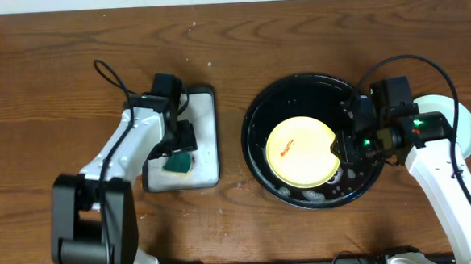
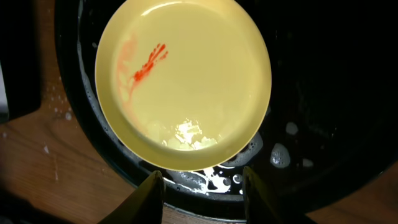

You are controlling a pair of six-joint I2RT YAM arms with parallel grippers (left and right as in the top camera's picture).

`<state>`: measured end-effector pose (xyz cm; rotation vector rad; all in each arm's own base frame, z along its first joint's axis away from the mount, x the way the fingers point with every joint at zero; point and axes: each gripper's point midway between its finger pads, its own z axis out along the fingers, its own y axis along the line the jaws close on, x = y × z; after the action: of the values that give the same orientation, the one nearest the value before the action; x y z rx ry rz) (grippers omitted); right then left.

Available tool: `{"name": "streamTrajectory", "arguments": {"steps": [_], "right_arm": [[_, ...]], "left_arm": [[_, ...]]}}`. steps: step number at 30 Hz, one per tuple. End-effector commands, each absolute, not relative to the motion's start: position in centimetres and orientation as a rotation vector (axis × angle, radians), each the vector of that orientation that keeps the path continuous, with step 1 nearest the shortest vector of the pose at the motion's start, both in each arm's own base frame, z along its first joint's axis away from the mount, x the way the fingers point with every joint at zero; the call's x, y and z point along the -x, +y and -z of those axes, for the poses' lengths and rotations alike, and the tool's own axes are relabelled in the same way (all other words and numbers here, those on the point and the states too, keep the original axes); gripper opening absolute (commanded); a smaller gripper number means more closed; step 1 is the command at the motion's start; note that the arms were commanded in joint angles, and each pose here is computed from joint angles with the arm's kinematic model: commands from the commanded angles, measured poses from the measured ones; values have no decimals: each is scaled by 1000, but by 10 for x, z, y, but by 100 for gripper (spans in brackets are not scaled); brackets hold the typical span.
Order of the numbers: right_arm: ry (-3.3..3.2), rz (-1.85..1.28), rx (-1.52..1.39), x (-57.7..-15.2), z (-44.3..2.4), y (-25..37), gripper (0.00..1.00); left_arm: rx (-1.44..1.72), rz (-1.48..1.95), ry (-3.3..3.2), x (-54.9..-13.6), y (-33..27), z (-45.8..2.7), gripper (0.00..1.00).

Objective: Clean dirty plates on tray and stack at the side
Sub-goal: 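Grasp the green sponge with the left gripper and carry it to the yellow plate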

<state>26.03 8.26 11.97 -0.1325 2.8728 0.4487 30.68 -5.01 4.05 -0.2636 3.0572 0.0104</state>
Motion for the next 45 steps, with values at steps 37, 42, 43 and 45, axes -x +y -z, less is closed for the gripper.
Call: {"name": "streamTrajectory", "arguments": {"steps": [37,42,43,45], "right_arm": [[3043,-334,-35,-277,-3,65,24],[3058,-332,-71,-278,4,60,1],[3058,-332,-82,-279,6,59,1],[3058,-332,-103,-280,8,57,1]], "left_arm": [[-46,425,2852,-312,-145,-159,7],[-181,485,2829,-301,-193,-159,8],[-190,501,2824,-300,-204,-158,8],[-216,532,2808,-300,-225,-154,8]]}}
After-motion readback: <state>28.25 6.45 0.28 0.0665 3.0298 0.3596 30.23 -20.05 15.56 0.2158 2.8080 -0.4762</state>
